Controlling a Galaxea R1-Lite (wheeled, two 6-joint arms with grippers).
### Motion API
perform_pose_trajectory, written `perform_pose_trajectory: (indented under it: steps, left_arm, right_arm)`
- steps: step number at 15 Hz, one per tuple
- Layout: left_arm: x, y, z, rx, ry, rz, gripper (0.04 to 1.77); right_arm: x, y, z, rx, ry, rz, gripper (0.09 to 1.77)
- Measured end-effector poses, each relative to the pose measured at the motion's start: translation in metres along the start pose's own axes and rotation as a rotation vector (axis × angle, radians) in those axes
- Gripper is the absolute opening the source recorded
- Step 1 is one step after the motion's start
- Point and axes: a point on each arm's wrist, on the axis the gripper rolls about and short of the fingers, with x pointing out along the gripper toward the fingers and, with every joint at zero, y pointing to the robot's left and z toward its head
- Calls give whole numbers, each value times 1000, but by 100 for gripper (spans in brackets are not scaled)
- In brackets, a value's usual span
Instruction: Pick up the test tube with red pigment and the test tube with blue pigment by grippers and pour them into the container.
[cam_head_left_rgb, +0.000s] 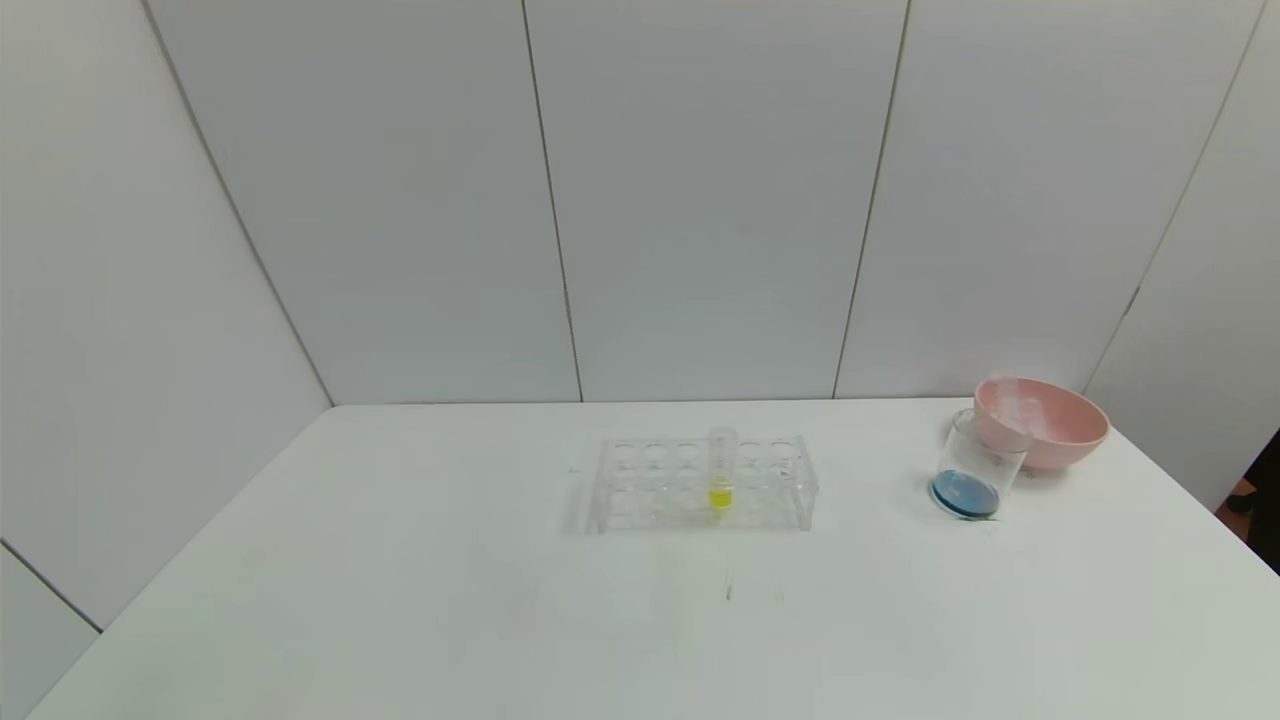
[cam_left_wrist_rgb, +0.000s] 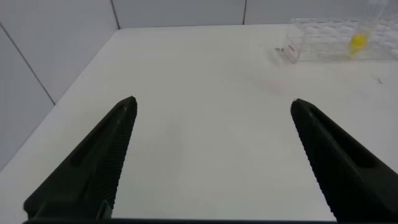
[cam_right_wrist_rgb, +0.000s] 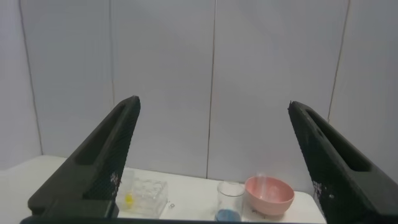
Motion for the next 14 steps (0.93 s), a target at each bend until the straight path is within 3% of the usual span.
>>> perform_pose_trajectory:
  steps: [4,7,14]
  left_arm:
    - [0,0,0,0,0,0,176]
    - [0,0,0,0,0,0,176]
    - [0,0,0,0,0,0,176]
  right_arm:
    - [-55,9,0,-55,-79,-11,170]
    - [-63,7,-22,-61,-54,-46,170]
    - [-61,-3,-148,-11,364,-76,170]
